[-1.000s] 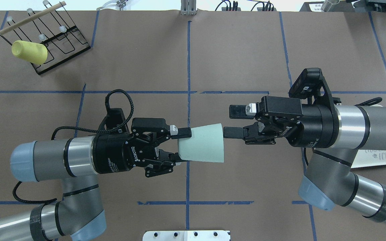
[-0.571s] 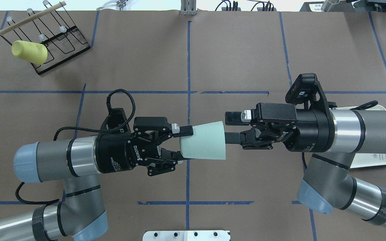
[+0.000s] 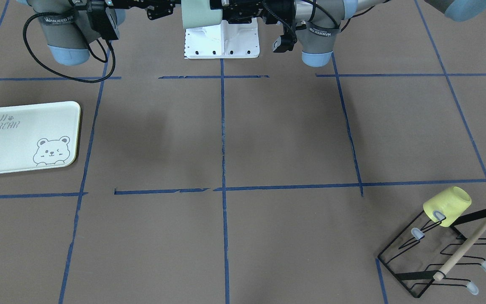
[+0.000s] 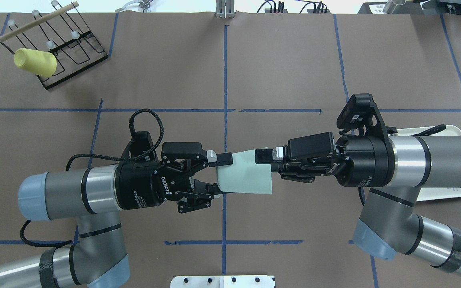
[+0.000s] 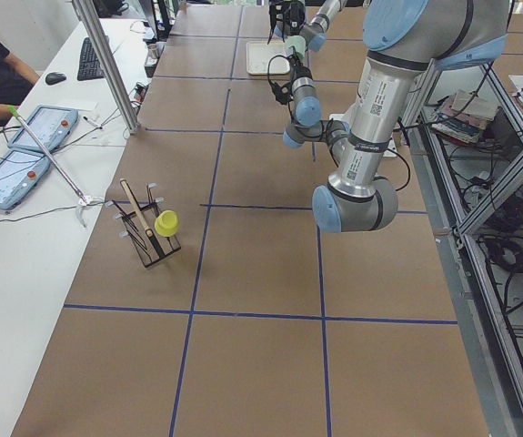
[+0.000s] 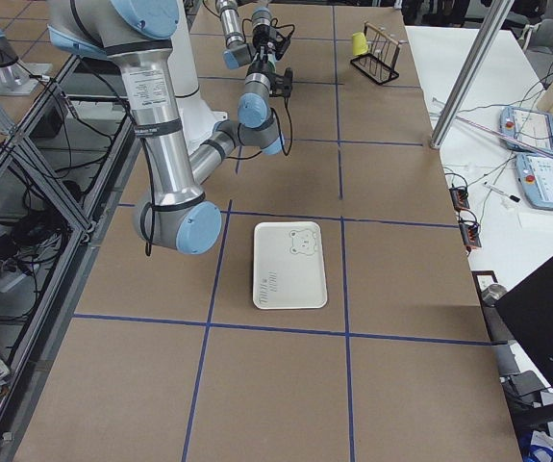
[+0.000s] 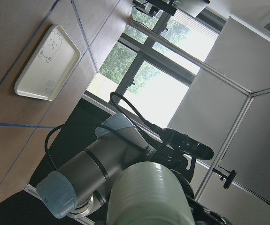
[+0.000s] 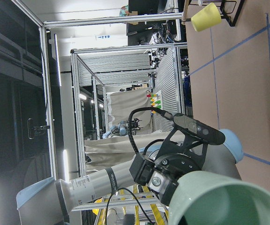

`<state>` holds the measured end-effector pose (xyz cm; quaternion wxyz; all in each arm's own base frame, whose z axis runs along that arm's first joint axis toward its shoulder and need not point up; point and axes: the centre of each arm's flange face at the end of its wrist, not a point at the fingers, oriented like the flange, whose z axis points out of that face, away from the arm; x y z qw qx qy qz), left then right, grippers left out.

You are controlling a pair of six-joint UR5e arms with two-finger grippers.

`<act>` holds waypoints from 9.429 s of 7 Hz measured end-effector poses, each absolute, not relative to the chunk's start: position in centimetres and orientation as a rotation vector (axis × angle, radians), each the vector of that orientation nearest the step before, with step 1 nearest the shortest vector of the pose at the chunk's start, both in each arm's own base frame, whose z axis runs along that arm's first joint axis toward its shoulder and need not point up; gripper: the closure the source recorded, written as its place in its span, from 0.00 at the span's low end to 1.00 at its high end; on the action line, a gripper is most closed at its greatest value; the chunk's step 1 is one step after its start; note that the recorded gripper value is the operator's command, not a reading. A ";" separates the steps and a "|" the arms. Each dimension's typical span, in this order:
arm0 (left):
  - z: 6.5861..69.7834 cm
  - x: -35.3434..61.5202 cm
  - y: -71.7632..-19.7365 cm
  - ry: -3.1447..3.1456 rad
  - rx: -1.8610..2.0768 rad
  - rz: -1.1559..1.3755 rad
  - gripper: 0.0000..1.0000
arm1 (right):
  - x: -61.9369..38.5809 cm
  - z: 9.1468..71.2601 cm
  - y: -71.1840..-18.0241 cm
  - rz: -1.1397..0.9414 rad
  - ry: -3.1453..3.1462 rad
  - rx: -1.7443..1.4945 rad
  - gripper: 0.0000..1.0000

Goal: Left arm grabs green cup and hands to right arm on tray

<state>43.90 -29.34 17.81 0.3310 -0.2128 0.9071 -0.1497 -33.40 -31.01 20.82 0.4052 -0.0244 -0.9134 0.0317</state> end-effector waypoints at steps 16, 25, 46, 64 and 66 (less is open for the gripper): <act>19.6 44.5 -35.7 2.149 -0.336 -0.730 0.00 | -21.3 37.3 -39.8 0.460 -1.692 0.202 1.00; 22.3 46.3 -42.2 1.634 0.032 -0.799 0.00 | -17.7 50.0 -43.7 -0.142 -0.659 0.140 1.00; 32.4 14.8 -49.0 0.621 0.258 0.105 0.00 | 3.6 50.2 -43.2 -0.078 -0.736 0.170 0.00; 62.3 -8.1 -39.4 0.845 0.009 0.098 0.00 | 6.1 62.2 -36.7 -0.204 -0.705 -0.009 0.00; 63.2 -8.4 -39.4 0.786 0.013 0.108 0.00 | 6.1 62.0 -36.9 -0.208 -0.704 -0.003 0.00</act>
